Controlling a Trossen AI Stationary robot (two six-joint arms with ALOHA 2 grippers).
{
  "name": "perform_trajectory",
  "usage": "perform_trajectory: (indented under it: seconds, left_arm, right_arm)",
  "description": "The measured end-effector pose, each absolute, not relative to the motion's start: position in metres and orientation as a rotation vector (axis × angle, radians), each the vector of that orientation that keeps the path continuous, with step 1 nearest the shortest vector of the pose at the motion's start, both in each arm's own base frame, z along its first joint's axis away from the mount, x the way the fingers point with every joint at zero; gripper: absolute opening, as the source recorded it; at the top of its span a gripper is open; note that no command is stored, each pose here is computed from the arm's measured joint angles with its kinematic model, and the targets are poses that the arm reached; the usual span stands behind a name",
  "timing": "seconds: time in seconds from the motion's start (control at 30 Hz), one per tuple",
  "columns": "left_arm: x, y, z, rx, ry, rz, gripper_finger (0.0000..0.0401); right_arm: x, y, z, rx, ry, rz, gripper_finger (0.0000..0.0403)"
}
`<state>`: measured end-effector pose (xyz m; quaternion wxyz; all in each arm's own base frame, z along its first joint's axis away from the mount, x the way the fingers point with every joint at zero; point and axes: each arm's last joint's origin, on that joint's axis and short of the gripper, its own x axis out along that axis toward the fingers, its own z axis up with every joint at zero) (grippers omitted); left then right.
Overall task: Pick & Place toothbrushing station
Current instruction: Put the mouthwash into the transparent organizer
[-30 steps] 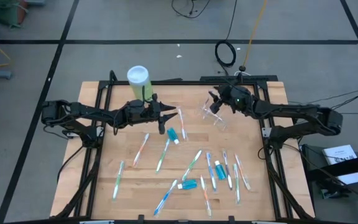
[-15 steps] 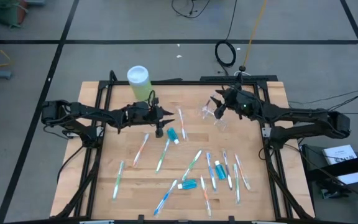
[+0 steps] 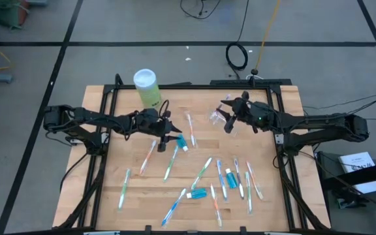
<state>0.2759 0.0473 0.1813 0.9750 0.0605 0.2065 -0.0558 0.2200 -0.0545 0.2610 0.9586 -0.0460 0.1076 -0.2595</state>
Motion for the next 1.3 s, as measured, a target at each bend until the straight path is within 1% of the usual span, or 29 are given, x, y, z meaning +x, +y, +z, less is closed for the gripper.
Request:
perform_trajectory:
  seconds: [0.27,0.33,0.43,0.57,0.67,0.73,0.87,1.07,1.2,1.3]
  left_arm:
    - [0.279,0.035,0.177,0.152,0.429,-0.164,0.0139]
    - [0.281,0.032,0.171,0.151,0.454,-0.177,0.0154]
    - [0.291,0.031,0.161,0.174,0.496,-0.197,0.0187]
    - [0.310,0.034,0.148,0.345,0.569,-0.247,0.0232]
    - [0.324,0.041,0.146,0.448,0.712,-0.237,0.0255]
    - [0.330,0.045,0.146,0.469,0.832,-0.253,0.0263]
    - [0.341,0.048,0.145,0.455,0.953,-0.302,0.0266]
    - [0.349,0.054,0.129,0.429,1.004,-0.314,0.0266]
    - [0.349,0.060,0.120,0.374,1.028,-0.305,0.0266]
    - [0.348,0.065,0.120,0.327,1.035,-0.281,0.0253]
  right_arm:
    - [0.220,-0.055,0.261,-0.080,0.214,-0.527,0.0176]
    - [0.220,-0.055,0.261,-0.080,0.214,-0.527,0.0176]
    - [0.220,-0.055,0.262,-0.080,0.205,-0.528,0.0176]
    - [0.220,-0.055,0.262,-0.079,0.200,-0.528,0.0176]
    - [0.220,-0.055,0.262,-0.079,0.200,-0.528,0.0176]
    - [0.220,-0.055,0.262,-0.080,0.200,-0.528,0.0176]
    - [0.220,-0.055,0.262,-0.102,0.207,-0.526,0.0176]
    - [0.220,-0.055,0.262,-0.101,0.208,-0.526,0.0176]
    - [0.220,-0.055,0.262,-0.101,0.206,-0.526,0.0176]
    - [0.220,-0.055,0.262,-0.101,0.207,-0.526,0.0176]
